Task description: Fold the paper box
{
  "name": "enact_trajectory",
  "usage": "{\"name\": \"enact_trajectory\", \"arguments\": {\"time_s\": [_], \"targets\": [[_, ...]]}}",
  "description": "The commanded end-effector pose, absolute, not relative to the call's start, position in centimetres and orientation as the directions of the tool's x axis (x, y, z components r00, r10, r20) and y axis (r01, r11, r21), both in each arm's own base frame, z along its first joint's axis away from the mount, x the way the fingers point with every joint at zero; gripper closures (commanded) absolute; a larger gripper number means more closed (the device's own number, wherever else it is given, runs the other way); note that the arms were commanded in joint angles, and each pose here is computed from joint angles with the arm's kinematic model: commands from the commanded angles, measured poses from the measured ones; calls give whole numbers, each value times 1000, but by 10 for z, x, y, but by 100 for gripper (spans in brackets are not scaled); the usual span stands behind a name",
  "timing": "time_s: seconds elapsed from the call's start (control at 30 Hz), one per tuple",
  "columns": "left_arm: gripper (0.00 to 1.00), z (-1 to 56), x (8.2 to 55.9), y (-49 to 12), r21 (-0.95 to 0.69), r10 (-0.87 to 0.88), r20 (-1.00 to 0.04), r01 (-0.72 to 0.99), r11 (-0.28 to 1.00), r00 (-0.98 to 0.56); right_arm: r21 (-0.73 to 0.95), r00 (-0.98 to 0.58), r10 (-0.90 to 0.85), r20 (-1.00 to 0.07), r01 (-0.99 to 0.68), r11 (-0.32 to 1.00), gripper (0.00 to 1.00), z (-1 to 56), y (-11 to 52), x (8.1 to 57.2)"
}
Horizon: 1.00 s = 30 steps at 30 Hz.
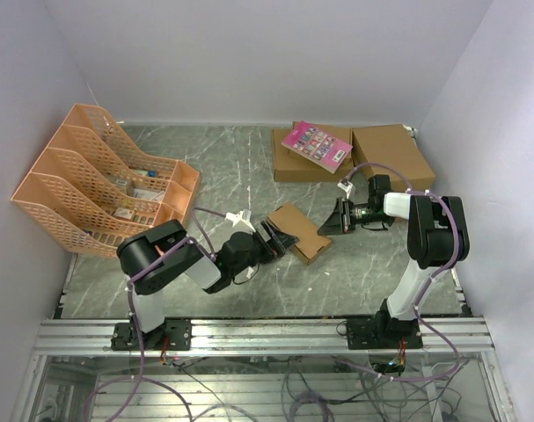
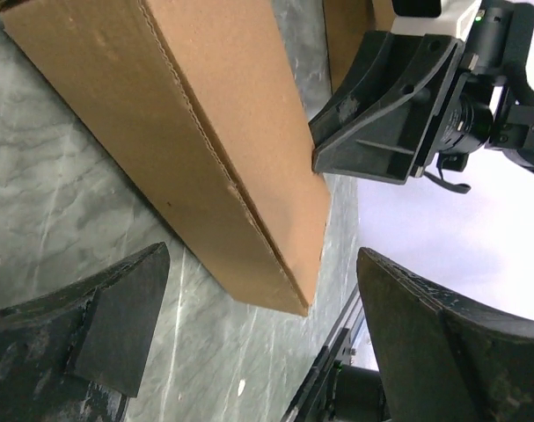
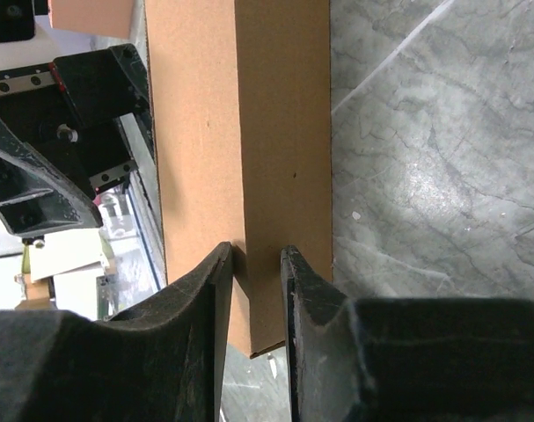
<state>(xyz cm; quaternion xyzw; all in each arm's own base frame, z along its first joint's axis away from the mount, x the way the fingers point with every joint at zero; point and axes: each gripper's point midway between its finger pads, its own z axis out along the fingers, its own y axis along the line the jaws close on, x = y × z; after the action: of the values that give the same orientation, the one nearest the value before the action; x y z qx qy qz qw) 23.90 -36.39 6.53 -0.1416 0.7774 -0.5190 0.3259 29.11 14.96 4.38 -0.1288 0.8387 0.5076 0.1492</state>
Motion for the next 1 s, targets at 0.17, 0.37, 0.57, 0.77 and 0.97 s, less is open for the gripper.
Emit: {"name": "enact_trajectory", "arguments": {"time_s": [0.17, 0.37, 0.57, 0.77, 0.97], "targets": [[1, 57, 250, -365, -921, -628, -310, 61, 385, -713, 759, -946, -67, -318, -297, 580, 75, 5, 126, 294], [1, 57, 256, -368, -926, -646, -307, 64, 371, -699, 761, -948, -61, -311, -287, 582, 76, 4, 125, 294], [2, 53, 266, -373, -929, -667, -298, 48, 366, -683, 766, -951, -59, -303, -280, 578, 76, 2, 124, 294], [9, 53, 272, -375, -939, -693, -286, 49, 340, -661, 765, -952, -59, -301, -278, 581, 76, 1, 123, 294], [28, 61, 276, -379, -942, -698, -296, 79, 326, -652, 772, -950, -60, -306, -285, 569, 75, 4, 125, 294]]}}
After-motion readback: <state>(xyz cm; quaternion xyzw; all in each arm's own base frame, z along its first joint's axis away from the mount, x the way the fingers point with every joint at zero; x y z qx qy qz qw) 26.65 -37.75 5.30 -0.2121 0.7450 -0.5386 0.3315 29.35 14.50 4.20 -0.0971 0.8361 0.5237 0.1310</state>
